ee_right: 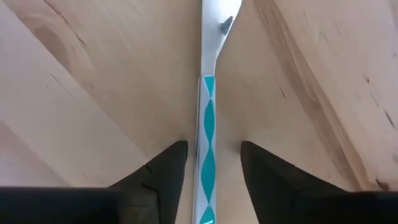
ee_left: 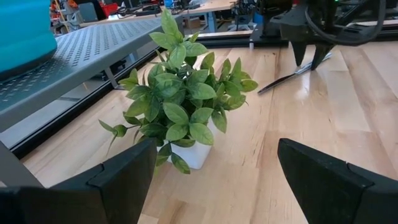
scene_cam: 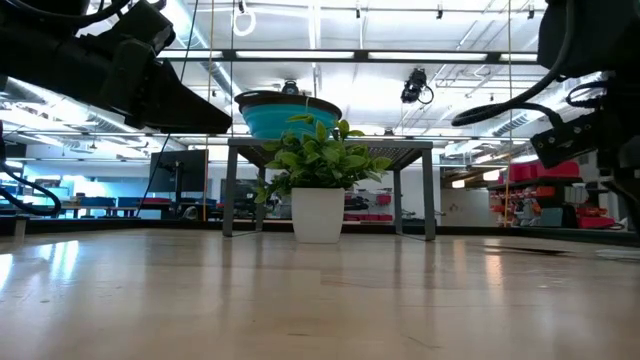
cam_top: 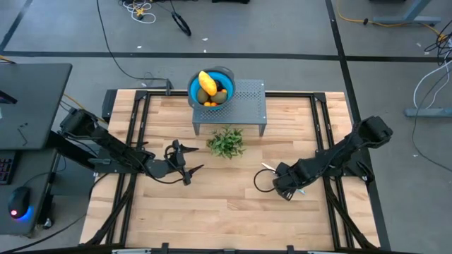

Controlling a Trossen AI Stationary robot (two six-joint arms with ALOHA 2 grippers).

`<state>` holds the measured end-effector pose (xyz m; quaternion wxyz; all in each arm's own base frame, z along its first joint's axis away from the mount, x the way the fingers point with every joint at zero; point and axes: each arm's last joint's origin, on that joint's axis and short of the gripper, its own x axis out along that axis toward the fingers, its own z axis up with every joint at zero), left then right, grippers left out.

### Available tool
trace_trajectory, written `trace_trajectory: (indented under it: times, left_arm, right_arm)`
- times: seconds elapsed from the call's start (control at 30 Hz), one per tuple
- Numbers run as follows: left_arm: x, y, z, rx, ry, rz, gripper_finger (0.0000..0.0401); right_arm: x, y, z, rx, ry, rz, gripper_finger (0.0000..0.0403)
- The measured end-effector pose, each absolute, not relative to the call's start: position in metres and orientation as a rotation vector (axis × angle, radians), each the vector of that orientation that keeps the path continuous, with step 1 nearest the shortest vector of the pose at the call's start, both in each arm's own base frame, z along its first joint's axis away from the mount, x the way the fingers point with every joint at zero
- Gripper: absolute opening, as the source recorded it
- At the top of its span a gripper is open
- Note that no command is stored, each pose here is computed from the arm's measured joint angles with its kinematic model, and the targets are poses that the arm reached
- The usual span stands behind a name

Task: Pick & Place Fruit
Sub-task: Put the blue knife on the shelf

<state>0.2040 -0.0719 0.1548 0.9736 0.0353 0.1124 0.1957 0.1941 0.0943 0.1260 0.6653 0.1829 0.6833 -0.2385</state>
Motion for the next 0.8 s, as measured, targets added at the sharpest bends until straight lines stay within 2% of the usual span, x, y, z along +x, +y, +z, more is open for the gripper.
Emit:
trace_trajectory:
  times: [0.27,0.5,0.8]
  left_arm:
    - [0.204,-0.0719,0.1548,0.07,0.227,0.393,0.0343]
    - [0.204,-0.0719,0.1548,0.069,0.227,0.392,0.0343]
    - [0.204,-0.072,0.1548,0.069,0.227,0.391,0.0343]
  right_arm:
    - [0.1938,0.0993,0.1276,0.433,1.509,-0.598,0.0136]
    - [0.1946,0.0994,0.1276,0.407,1.528,-0.546,0.0107]
    - [0.1981,0.1,0.1277,0.391,1.496,-0.505,0.0103]
